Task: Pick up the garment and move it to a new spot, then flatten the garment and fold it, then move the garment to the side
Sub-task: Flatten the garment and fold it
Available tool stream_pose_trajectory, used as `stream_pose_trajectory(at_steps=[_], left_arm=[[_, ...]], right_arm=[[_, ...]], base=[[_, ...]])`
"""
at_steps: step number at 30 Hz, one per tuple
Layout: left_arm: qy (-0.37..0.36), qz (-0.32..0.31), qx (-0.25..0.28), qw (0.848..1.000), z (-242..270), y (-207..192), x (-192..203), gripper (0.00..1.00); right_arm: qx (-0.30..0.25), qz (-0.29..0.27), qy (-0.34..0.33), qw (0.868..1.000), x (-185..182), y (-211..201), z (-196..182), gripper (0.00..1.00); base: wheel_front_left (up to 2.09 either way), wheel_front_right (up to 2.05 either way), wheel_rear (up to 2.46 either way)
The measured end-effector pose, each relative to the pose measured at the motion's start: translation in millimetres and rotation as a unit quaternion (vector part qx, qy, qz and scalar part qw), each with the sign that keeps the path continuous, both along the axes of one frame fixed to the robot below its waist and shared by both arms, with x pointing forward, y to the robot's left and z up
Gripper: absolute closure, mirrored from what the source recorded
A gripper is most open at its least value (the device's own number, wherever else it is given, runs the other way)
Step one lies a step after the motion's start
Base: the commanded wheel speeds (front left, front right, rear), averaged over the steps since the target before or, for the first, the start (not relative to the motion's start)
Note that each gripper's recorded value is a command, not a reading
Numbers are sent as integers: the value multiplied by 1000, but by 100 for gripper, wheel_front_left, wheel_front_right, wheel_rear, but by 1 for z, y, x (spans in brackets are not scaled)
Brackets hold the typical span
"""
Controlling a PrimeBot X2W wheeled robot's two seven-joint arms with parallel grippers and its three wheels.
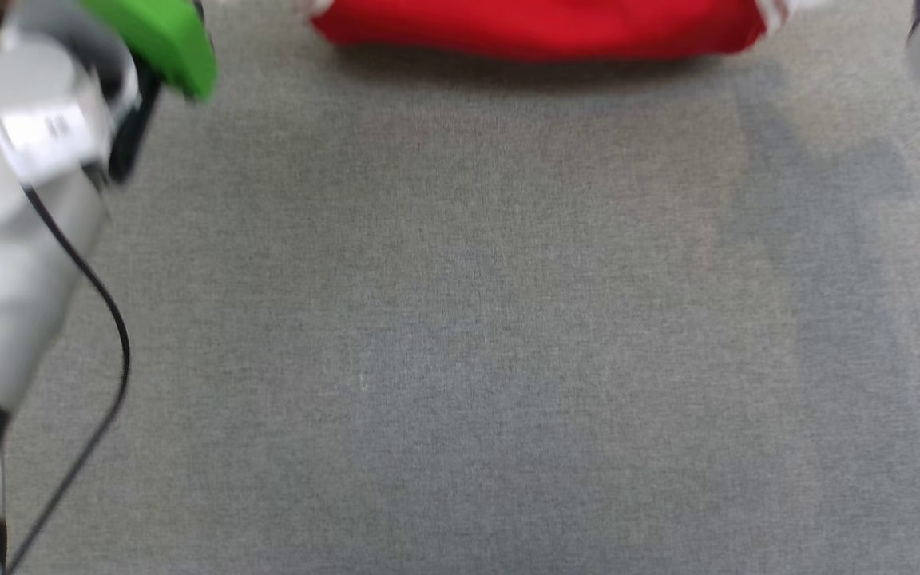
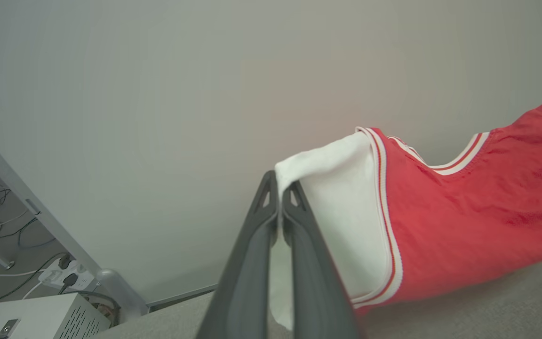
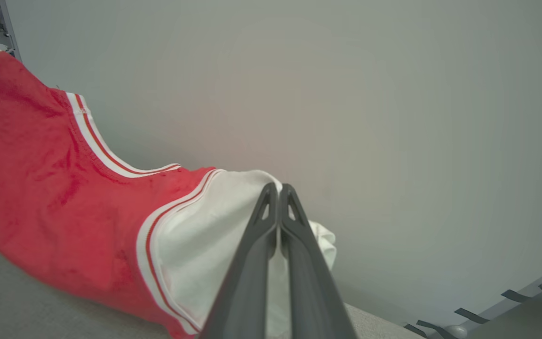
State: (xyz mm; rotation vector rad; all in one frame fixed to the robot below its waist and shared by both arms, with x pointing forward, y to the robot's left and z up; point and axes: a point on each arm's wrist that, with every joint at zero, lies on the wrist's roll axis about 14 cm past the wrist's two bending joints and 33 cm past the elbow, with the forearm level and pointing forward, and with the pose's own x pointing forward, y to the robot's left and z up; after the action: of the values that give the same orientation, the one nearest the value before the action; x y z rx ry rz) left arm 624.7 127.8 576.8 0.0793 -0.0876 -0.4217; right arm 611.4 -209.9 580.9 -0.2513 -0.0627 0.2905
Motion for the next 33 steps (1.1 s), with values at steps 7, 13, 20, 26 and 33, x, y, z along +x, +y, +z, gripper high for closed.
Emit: stream_pose_trajectory(at_steps=[7, 13, 20, 26, 33], left_arm=[[77, 19, -32, 996, -61, 10, -73, 100], [133, 44, -44, 989, -98, 23, -133, 100], [188, 75, -61, 977, -130, 37, -191, 100], [219, 116, -71, 966, -153, 52, -227, 100], [245, 158, -89, 952, -171, 65, -261, 100]], right_arm=[[17, 11, 63, 998, -65, -2, -50, 100], [39, 5, 128, 991, -128, -8, -95, 100], [74, -34, 189, 979, -197, -26, -136, 100], [105, -81, 214, 968, -246, -43, -159, 100], [123, -116, 244, 955, -295, -49, -180, 100]], base=[[0, 0, 0], [0, 0, 0], [0, 0, 0], [0, 0, 0], [0, 0, 0]])
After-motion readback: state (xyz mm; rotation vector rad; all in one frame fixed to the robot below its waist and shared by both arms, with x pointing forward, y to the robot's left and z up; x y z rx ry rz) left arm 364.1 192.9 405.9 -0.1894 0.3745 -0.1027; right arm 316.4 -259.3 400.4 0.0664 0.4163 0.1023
